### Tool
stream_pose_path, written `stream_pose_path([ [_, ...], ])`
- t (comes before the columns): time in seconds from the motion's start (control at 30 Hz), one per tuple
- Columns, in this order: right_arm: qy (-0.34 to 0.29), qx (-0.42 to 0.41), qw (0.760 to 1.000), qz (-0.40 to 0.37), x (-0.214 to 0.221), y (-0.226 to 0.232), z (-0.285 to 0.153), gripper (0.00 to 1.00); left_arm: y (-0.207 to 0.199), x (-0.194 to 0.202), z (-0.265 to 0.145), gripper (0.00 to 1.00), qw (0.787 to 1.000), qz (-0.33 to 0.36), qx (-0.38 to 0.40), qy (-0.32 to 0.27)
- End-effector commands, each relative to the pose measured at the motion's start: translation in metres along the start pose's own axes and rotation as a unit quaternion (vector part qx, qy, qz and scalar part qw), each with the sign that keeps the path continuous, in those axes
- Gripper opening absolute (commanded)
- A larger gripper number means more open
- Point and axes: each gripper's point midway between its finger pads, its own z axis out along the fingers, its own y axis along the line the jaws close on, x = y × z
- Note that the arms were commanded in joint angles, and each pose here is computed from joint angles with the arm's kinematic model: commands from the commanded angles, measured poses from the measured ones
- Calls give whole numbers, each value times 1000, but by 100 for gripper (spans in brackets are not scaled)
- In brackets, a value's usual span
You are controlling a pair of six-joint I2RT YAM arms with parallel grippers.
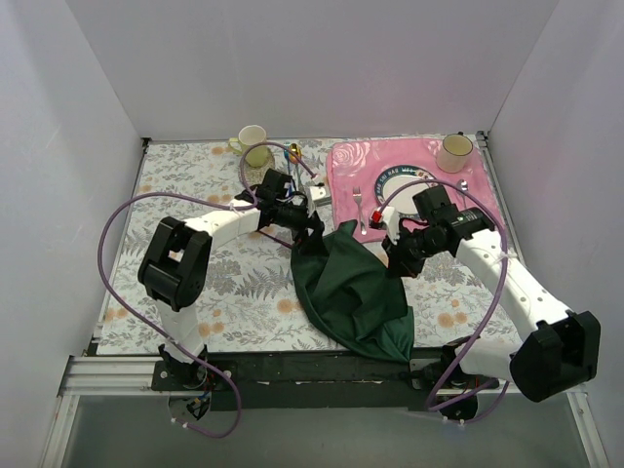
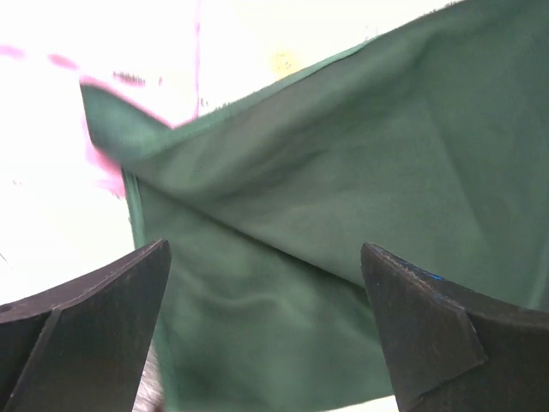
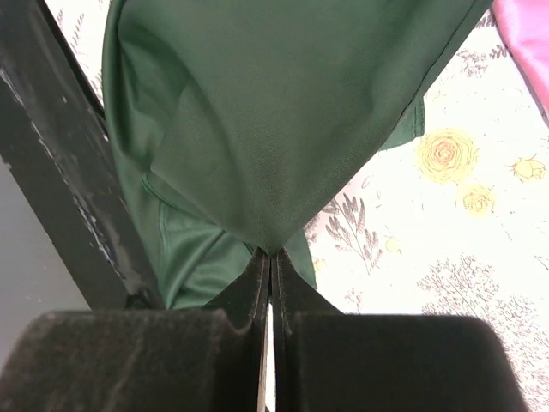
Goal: Fold the napkin into a case and place the utensils inside
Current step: Pick up the crumpled napkin from the center of the board.
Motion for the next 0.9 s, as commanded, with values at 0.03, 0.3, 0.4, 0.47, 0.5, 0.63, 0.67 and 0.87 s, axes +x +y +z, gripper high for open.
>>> stream_pose_path([
  [0.03,17,-3,999,-38,15,9,-8,1,-1,-39,6,93,979,199,33,-42],
  [0.3,11,0,997,-74,20,19,-19,1,18,-41,50,95,945,320,48,-36],
  [0.4,18,0,997,-77,24,19,-20,1,20,-39,65,95,937,344,57,-34],
  [0.47,19,-2,997,-76,25,21,-20,1,23,-35,75,95,937,342,62,-30],
  [0.5,19,0,997,-76,24,21,-21,1,25,-35,79,95,937,344,62,-29],
  [0.63,17,9,997,-76,22,20,-25,1,35,-34,90,80,945,322,60,-18],
  [0.67,14,14,997,-79,21,19,-26,1,36,-29,94,71,948,313,64,-12],
  [0.87,25,66,995,-67,22,0,-29,1,19,-30,73,3,956,283,71,6],
])
